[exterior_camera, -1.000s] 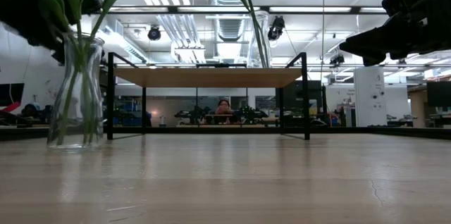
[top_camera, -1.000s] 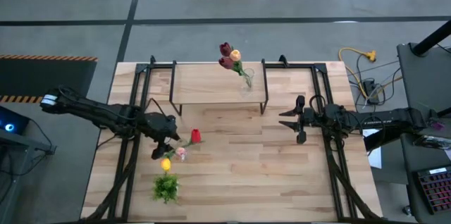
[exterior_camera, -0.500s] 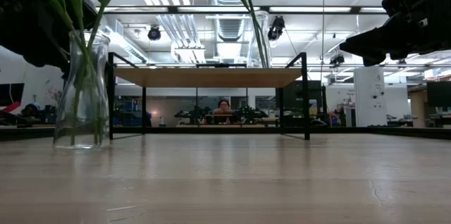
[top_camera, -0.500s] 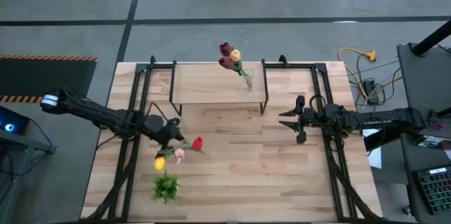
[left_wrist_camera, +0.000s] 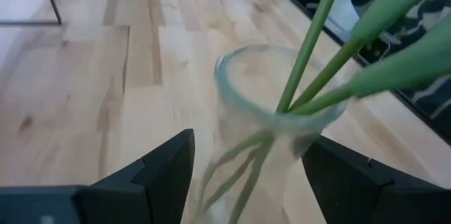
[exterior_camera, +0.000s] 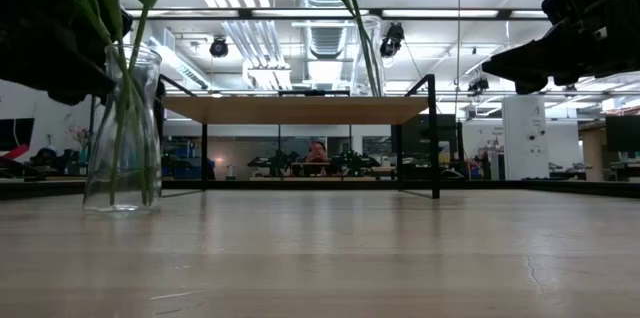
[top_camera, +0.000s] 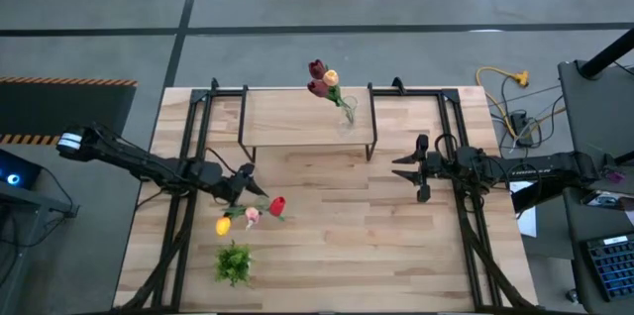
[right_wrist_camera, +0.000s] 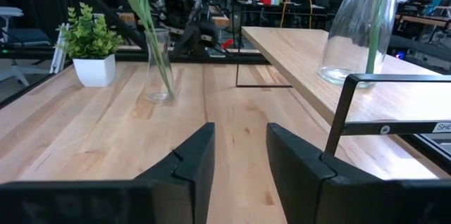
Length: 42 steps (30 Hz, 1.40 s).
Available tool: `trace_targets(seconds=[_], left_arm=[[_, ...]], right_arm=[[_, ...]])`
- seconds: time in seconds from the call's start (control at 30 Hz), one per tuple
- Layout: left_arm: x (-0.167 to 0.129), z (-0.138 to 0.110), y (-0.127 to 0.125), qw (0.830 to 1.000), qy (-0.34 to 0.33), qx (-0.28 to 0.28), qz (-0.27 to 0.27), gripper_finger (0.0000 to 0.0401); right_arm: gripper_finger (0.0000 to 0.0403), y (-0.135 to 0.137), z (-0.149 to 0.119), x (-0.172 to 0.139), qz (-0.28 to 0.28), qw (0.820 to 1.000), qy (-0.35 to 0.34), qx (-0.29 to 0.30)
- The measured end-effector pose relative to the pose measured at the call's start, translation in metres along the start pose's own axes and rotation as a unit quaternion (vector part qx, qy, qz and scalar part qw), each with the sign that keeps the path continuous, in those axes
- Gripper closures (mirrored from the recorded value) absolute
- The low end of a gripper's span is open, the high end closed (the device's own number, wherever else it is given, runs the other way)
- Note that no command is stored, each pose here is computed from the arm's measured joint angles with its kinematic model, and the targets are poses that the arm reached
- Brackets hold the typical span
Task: Pick and place flowers into a vace then onto a shelf
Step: Put the transparent flower vase with the flowers on the shelf
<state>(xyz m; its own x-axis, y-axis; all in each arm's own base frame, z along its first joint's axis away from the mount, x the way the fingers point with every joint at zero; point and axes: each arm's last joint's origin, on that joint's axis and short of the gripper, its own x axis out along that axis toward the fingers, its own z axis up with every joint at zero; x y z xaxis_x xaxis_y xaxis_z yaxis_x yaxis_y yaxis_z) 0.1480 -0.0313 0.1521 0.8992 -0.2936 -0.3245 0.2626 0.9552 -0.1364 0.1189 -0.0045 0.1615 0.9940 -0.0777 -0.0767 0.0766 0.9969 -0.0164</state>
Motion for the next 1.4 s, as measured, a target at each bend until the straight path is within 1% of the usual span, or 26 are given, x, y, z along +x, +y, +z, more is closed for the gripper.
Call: trace_targets(seconds=[0.17, 0.27, 0.57, 0.93, 1.03, 1.1, 1.2, 1.23, 1.27, 1.33, 1.4], left_arm=[[0.0, 0.006, 0.0, 1.0, -0.018, 0.002, 0.001, 0.0161], [0.0, 0.007, 0.001, 1.0, -0.024, 0.001, 0.019, 0.0161], [0.005, 0.002, 0.002, 1.0, -0.005, -0.002, 0.025, 0.0161], [0.017, 0.001, 0.004, 0.999, -0.014, -0.001, 0.029, 0.0162], [0.017, 0.002, 0.004, 0.999, -0.018, -0.001, 0.036, 0.0175], [0.017, 0.002, 0.004, 0.999, -0.019, -0.001, 0.036, 0.0195], [0.016, 0.003, 0.004, 0.999, -0.024, -0.001, 0.036, 0.0235], [0.016, 0.004, 0.004, 0.999, -0.026, -0.001, 0.037, 0.0244], [0.016, 0.005, 0.004, 0.999, -0.033, -0.001, 0.038, 0.0244], [0.015, 0.012, 0.003, 0.997, -0.072, -0.007, 0.034, 0.0244], [0.011, 0.025, 0.001, 0.991, -0.133, -0.003, 0.026, 0.0244]], right_arm=[[0.0283, 0.0, 0.0, 0.0, 0.0, 1.0, 0.0, -0.005], [0.0287, 0.0, 0.0, 0.0, 0.0, 1.0, 0.0, -0.005], [0.0293, 0.0, -0.002, 0.0, 0.0, 1.0, 0.01, -0.007], [0.0292, 0.0, -0.002, 0.0, 0.0, 1.0, 0.008, -0.008], [0.0296, 0.0, -0.002, 0.0, 0.0, 1.0, 0.009, -0.008], [0.0299, 0.0, -0.002, 0.0, 0.0, 1.0, 0.009, -0.008], [0.0302, 0.0, -0.002, 0.0, 0.0, 1.0, 0.009, -0.008], [0.0303, 0.0, -0.002, 0.0, 0.0, 1.0, 0.008, -0.007], [0.0304, 0.0, -0.002, 0.0, 0.0, 1.0, 0.008, -0.007], [0.0305, 0.0, -0.001, 0.0, 0.0, 1.0, 0.007, -0.007], [0.0305, 0.0, -0.001, 0.0, 0.0, 1.0, 0.007, -0.007]])
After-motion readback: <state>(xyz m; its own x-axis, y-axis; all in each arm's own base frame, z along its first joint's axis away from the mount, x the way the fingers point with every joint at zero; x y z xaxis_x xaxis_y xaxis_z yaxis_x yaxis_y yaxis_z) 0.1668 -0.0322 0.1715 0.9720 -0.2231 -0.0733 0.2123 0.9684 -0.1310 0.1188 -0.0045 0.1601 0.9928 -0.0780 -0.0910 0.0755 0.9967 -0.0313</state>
